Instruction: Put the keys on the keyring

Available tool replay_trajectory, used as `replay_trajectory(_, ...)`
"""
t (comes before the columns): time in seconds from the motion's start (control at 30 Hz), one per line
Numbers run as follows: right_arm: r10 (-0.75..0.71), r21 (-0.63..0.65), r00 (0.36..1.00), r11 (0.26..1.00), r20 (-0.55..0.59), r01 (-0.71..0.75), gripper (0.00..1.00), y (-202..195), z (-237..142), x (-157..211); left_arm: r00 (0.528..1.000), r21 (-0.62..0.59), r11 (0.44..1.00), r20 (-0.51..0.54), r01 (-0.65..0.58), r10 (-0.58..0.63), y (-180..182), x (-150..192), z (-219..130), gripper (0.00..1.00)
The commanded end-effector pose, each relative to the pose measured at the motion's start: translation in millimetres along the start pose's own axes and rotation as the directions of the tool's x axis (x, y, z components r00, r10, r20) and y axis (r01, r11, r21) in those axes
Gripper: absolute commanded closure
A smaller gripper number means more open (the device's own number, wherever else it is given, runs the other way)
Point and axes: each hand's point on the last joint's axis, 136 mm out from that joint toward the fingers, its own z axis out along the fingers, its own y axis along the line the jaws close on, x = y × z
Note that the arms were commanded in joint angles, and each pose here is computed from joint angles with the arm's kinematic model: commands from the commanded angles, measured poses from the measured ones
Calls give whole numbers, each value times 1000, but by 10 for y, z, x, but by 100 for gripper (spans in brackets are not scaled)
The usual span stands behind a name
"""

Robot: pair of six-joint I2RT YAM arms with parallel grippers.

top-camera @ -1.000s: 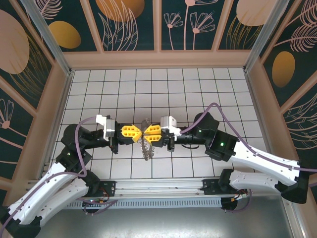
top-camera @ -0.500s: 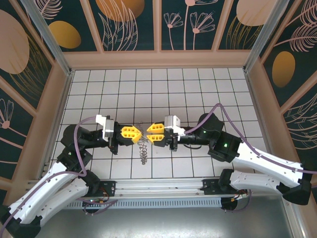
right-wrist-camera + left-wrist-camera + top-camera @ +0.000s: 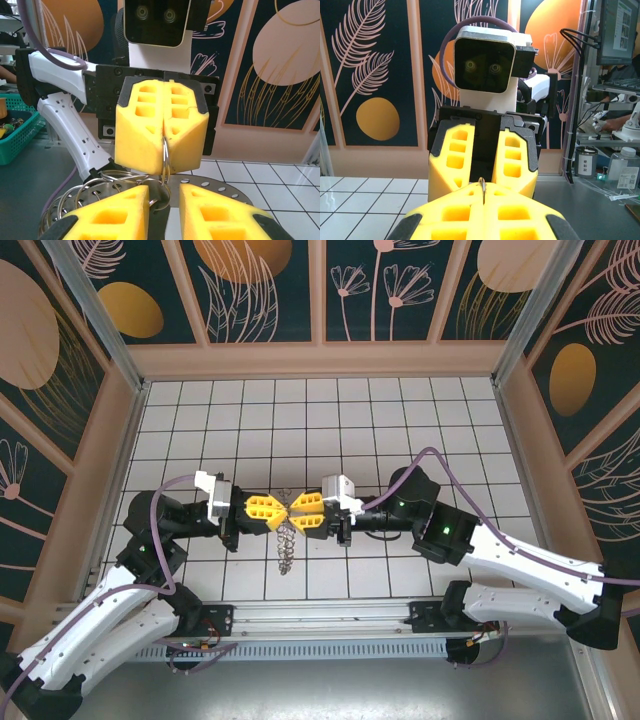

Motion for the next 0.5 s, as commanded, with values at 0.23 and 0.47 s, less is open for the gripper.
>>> replay_trajectory(0.23,-32,-17,996,999,80,34,78,12,13,-243,999,16,999,22,-30,29,-44,-70,-7,100)
replay_trajectory(0.47,-34,-17,996,999,84,35,81,-7,53,-247,1000,14,1000,14,-27,27,-38,-47,-7,100)
